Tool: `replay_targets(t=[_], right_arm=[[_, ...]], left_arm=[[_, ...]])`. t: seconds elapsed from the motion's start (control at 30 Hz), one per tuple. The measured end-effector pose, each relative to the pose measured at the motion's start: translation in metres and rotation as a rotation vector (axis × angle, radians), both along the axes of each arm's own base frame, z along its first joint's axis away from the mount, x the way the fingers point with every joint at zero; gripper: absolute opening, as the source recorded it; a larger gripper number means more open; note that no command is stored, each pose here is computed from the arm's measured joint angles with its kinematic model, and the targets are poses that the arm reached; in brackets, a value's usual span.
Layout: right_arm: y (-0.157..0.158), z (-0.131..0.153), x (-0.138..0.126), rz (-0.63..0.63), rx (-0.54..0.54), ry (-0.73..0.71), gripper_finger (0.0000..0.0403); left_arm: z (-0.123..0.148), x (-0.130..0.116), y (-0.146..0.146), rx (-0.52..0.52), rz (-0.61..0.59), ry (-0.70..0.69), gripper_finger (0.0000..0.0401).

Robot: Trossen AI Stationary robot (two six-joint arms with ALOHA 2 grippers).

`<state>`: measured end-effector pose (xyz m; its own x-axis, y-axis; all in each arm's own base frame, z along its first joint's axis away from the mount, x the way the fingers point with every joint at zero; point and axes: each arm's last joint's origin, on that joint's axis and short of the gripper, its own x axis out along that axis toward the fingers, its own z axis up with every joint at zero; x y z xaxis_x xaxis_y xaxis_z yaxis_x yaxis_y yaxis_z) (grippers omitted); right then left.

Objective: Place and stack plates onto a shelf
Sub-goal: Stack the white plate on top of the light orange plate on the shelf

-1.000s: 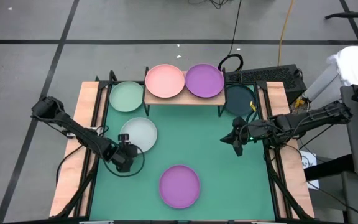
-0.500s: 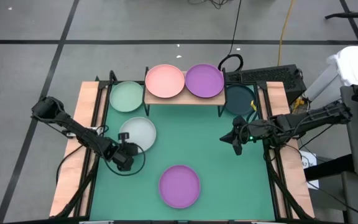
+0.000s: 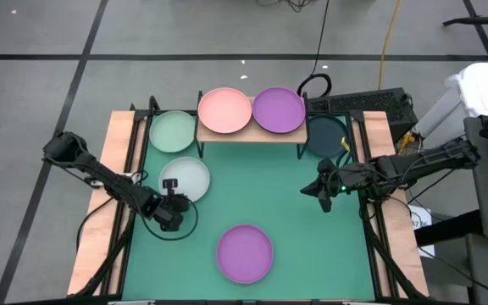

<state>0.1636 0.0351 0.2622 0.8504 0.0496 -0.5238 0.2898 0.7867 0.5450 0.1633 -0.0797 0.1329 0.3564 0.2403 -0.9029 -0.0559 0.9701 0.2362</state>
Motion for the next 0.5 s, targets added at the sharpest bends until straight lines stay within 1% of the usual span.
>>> replay_targets(t=[0.27, 0.5], right_arm=[[-0.003, 0.003, -0.01, -0.007, 0.01, -0.003, 0.0], [-0.005, 0.004, -0.018, -0.017, 0.005, 0.006, 0.0]], left_arm=[[0.012, 0.009, -0.005, -0.025, -0.014, -0.029, 0.0011], [0.039, 0.023, -0.015, -0.066, -0.063, -0.045, 0.0011]])
